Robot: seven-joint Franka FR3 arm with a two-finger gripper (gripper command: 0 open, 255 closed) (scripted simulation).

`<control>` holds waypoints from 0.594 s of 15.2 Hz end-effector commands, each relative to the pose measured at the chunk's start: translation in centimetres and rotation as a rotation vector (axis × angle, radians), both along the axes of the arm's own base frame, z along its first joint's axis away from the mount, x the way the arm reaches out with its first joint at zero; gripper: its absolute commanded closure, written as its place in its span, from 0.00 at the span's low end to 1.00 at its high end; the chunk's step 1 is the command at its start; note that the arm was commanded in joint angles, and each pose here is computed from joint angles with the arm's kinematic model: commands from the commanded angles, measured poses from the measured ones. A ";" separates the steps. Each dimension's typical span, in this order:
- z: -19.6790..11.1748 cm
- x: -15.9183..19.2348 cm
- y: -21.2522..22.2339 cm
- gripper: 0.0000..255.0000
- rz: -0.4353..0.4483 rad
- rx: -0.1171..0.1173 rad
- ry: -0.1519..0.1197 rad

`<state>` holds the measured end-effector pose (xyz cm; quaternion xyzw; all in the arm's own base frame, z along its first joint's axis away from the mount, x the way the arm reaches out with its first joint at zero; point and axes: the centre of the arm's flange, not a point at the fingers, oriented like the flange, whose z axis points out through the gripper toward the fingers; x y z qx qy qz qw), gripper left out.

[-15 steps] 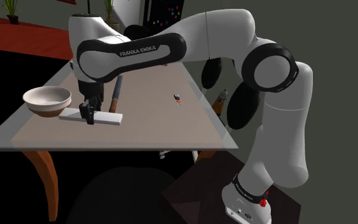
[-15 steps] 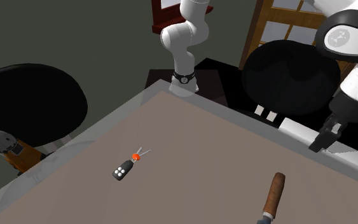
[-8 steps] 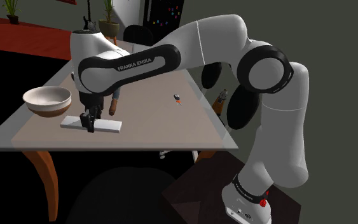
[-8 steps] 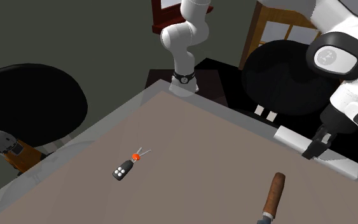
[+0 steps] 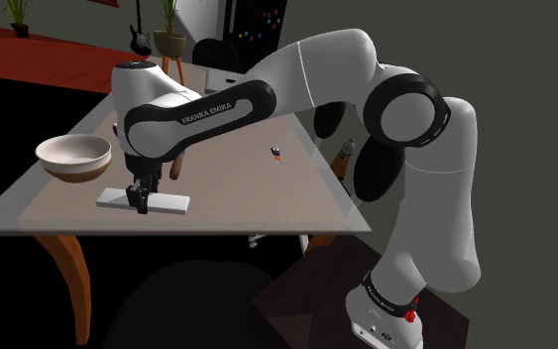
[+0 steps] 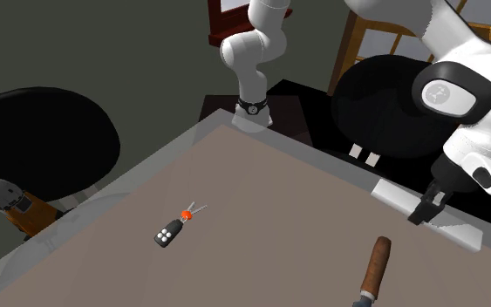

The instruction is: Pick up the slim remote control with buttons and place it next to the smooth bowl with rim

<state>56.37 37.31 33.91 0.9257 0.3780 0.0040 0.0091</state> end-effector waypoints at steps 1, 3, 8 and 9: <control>0.0 0.0 0.0 1.00 0.000 0.000 -0.001; 0.0 0.0 0.0 1.00 0.000 0.000 -0.001; 0.0 0.0 0.0 0.00 0.000 0.000 -0.001; 0.0 0.0 0.0 0.00 0.000 0.000 -0.001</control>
